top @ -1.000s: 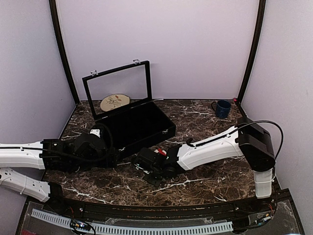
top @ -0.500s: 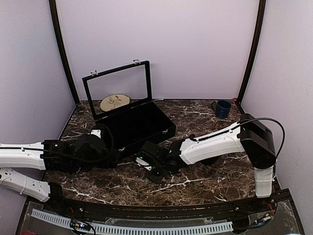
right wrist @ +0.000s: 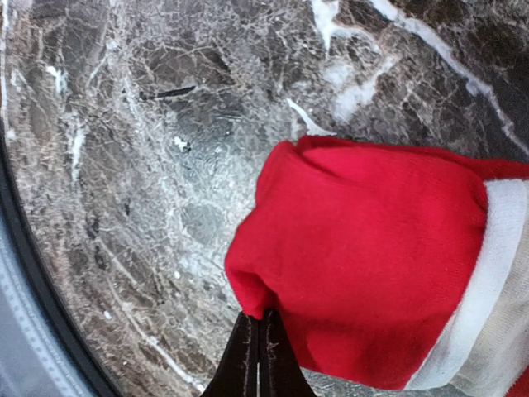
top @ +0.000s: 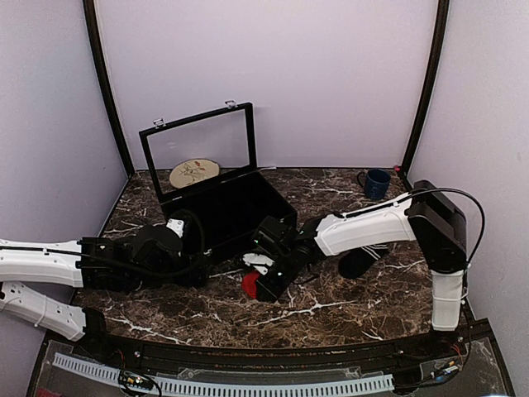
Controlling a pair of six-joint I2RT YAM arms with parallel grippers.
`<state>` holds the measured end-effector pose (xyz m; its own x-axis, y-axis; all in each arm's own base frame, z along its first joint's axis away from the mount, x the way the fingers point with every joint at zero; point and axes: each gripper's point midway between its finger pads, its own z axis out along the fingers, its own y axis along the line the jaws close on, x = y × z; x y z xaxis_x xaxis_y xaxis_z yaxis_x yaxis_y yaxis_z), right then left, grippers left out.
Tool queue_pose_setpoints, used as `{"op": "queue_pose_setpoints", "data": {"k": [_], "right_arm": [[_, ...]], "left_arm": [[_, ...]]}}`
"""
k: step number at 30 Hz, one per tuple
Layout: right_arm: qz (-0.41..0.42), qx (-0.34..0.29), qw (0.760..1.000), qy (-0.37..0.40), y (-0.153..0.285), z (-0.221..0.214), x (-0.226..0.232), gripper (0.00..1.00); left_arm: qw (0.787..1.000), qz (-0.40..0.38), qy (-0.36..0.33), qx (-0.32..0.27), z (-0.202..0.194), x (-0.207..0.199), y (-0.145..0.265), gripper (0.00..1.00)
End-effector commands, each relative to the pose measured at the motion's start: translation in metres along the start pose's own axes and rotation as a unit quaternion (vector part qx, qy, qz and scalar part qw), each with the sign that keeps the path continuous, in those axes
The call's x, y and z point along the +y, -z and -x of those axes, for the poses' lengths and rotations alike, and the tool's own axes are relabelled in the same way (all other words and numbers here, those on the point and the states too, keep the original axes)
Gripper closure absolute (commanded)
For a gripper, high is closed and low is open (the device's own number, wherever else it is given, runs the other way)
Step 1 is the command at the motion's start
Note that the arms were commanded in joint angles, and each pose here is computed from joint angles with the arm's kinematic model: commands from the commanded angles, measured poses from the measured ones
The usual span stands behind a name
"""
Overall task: Roll the socks
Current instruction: Roll the sock at the center of the board.
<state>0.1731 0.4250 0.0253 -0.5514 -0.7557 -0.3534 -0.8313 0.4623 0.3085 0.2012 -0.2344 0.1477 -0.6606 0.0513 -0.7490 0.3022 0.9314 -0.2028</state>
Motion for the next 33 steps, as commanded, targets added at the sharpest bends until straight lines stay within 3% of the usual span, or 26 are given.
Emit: {"op": "queue_pose_setpoints", "data": {"k": [1, 26, 33], "right_arm": [[0.082, -0.009, 0.996, -0.04, 0.019, 0.006, 0.015, 1.0], [0.277, -0.028, 0.942, -0.186, 0.055, 0.007, -0.014, 1.0], [0.296, -0.024, 0.93, -0.217, 0.054, 0.005, -0.024, 1.0]], "left_arm": [[0.999, -0.02, -0.038, 0.011, -0.003, -0.013, -0.007, 0.11], [0.981, -0.069, -0.177, 0.021, 0.005, -0.083, -0.065, 0.1], [0.976, -0.081, -0.203, 0.027, 0.006, -0.1, -0.08, 0.1]]}}
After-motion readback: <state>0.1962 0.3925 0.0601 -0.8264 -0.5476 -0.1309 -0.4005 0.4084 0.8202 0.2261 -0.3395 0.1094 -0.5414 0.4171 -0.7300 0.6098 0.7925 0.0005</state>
